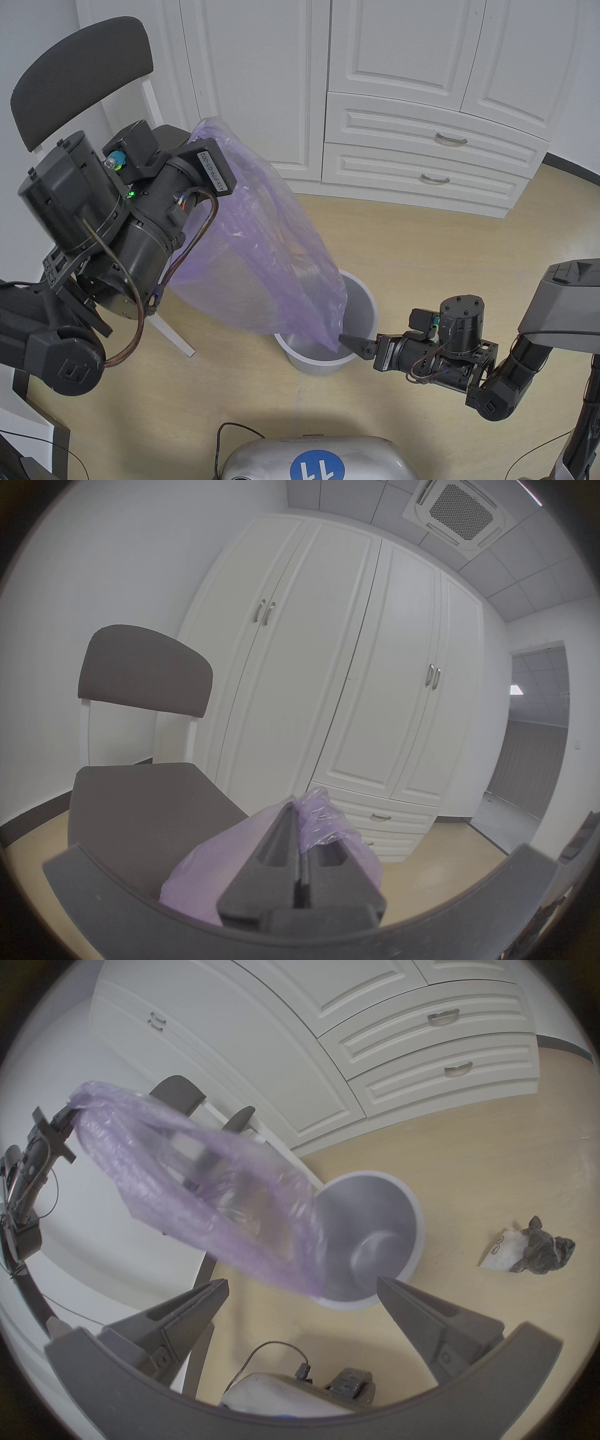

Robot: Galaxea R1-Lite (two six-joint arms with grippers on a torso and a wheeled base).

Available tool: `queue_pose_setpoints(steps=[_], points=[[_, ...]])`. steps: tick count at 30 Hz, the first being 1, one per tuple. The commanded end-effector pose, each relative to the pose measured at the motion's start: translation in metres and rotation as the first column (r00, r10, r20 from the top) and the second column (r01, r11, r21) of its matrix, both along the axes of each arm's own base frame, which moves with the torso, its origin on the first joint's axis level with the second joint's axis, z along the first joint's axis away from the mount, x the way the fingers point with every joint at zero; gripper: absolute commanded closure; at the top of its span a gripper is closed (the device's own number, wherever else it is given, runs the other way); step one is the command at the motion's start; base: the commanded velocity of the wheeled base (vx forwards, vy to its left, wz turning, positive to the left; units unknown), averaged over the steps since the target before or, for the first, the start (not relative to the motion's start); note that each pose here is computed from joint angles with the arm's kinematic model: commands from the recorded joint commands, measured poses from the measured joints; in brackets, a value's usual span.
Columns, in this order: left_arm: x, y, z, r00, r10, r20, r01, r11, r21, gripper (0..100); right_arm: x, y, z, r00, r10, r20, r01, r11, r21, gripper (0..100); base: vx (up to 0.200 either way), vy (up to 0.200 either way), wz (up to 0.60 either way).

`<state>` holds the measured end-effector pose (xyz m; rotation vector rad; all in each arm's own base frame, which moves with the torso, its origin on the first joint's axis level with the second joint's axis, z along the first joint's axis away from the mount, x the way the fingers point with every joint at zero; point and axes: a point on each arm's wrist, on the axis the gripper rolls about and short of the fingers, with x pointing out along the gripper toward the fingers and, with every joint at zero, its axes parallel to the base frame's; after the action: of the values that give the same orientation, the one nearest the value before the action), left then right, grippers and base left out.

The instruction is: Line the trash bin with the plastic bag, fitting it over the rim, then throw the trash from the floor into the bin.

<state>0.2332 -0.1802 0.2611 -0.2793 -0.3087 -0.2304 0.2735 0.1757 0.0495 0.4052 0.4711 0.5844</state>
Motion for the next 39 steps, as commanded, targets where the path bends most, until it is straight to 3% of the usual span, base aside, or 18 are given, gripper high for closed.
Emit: queue_pose_setpoints(steps=[1, 11, 16, 23, 25, 28, 39], points=[[-0.010, 0.002, 0.004, 1.000, -0.023, 0.011, 0.023, 1.000, -0.005, 100, 0.007, -0.002, 0.003, 0.999, -0.034, 0.020, 0.034, 0.999, 0.006, 0, 0.000, 0.000, 0.00], [-0.019, -0.002, 0.008, 0.998, -0.055, 0.023, 0.055, 0.998, -0.014, 100, 0.009, 0.006, -0.003, 0.999, -0.042, -0.009, 0.042, 0.999, 0.029, 0, 0.000, 0.000, 0.00], [-0.018, -0.004, 0.007, 0.998, -0.055, 0.019, 0.055, 0.998, -0.011, 100, -0.015, 0.019, 0.003, 0.999, 0.031, -0.010, -0.031, 0.999, 0.023, 0, 0.000, 0.000, 0.00], [-0.021, -0.004, 0.009, 0.998, -0.059, 0.023, 0.060, 0.998, -0.014, 100, -0.009, 0.032, -0.016, 0.998, 0.038, -0.053, -0.037, 0.999, 0.022, 0, 0.000, 0.000, 0.00], [-0.022, -0.005, 0.008, 0.998, -0.063, 0.021, 0.063, 0.998, -0.014, 100, -0.008, 0.038, -0.021, 0.998, 0.028, -0.062, -0.026, 0.999, 0.040, 0, 0.000, 0.000, 0.00], [-0.023, -0.006, 0.009, 0.998, -0.066, 0.023, 0.066, 0.998, -0.017, 100, 0.005, 0.053, -0.038, 0.996, -0.075, -0.048, 0.078, 0.995, 0.069, 0, 0.000, 0.000, 0.00], [-0.027, -0.006, 0.011, 0.997, -0.072, 0.028, 0.073, 0.997, -0.023, 100, 0.026, 0.056, -0.028, 0.988, -0.152, -0.040, 0.157, 0.971, 0.182, 0, 0.000, 0.000, 0.00]])
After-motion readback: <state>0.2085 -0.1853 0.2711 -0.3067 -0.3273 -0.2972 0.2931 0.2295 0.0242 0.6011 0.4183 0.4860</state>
